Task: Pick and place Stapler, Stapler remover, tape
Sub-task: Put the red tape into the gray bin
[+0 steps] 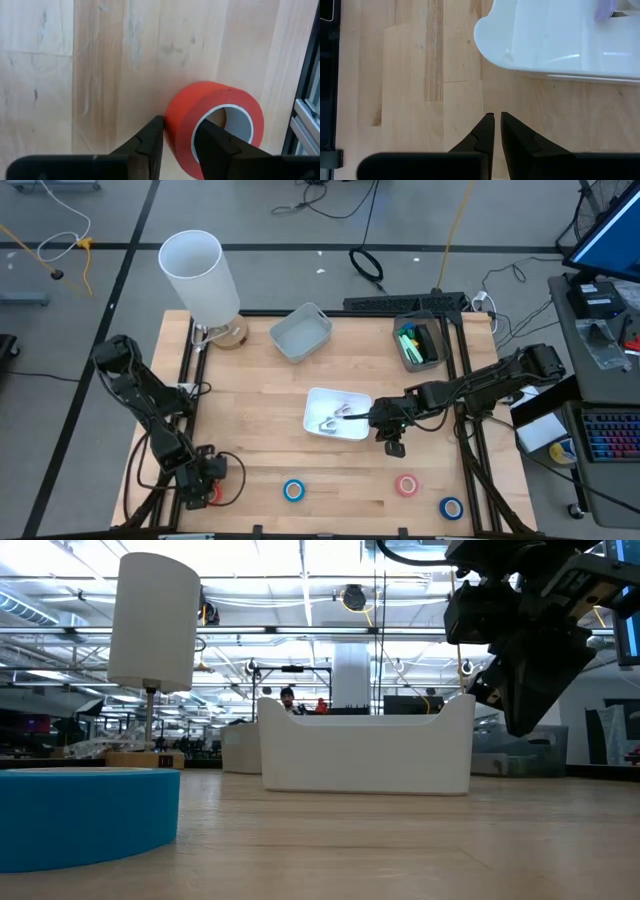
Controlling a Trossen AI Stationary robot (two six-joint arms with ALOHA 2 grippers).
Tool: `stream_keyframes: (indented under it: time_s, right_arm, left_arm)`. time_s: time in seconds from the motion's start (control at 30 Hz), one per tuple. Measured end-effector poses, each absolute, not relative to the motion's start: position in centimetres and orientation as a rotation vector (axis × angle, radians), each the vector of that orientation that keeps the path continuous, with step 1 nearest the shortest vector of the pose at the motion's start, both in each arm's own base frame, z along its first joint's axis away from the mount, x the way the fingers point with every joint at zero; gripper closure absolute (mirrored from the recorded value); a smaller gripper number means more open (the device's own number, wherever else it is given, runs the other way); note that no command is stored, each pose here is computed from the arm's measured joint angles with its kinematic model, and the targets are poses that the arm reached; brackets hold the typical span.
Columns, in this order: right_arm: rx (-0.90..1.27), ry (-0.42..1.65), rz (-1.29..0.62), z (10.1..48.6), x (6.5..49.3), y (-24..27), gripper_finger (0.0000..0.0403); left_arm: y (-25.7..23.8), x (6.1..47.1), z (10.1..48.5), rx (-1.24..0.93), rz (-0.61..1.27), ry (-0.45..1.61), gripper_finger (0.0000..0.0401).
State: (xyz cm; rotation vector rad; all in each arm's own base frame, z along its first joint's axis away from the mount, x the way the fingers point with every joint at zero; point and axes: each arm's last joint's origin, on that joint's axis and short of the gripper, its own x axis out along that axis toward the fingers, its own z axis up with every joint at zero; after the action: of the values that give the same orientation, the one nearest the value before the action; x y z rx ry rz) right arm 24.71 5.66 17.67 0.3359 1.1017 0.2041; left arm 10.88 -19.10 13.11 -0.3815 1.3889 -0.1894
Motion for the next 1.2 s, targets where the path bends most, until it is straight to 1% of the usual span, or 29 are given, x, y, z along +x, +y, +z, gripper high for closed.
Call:
stream_keyframes:
  time_s: [0.13, 0.43, 0.5, 0.63, 0.73, 0.83, 0.93, 1.07, 1.2]
  right_arm:
    - [0.336, 1.102, 0.203, 17.7, 24.7, 5.7, 0.038]
    - [0.335, 1.102, 0.202, 17.7, 24.7, 5.7, 0.0381]
    - [0.335, 1.102, 0.202, 17.7, 24.7, 5.7, 0.0381]
    - [0.336, 1.102, 0.204, 17.7, 24.7, 5.7, 0.0381]
    - [0.347, 1.103, 0.199, 17.7, 24.7, 5.7, 0.0381]
    - [0.38, 1.105, 0.18, 17.7, 24.7, 5.7, 0.0381]
    - [0.402, 1.073, 0.179, 17.9, 25.0, 5.7, 0.0381]
    - [0.418, 0.973, 0.201, 19.3, 25.1, 5.7, 0.0381]
    - [0.45, 0.891, 0.19, 21.5, 24.0, 5.4, 0.0381]
  left_arm:
    - [-19.1, 10.9, 13.1, -0.368, -0.203, 1.377, 0.0295]
    - [-19.1, 11.0, 13.2, -0.427, -0.148, 1.373, 0.03]
    - [-19.1, 11.1, 13.2, -0.444, -0.136, 1.373, 0.0315]
    - [-18.9, 11.7, 13.4, -0.523, -0.104, 1.358, 0.0366]
    - [-18.5, 12.7, 14.1, -0.592, -0.064, 1.295, 0.0366]
    - [-18.2, 13.9, 15.2, -0.665, -0.067, 1.242, 0.0366]
    - [-17.4, 15.2, 16.6, -0.689, -0.054, 1.145, 0.0366]
    - [-16.2, 16.8, 18.8, -0.684, -0.081, 1.032, 0.0366]
    - [-14.5, 18.1, 20.8, -0.675, -0.094, 0.925, 0.0366]
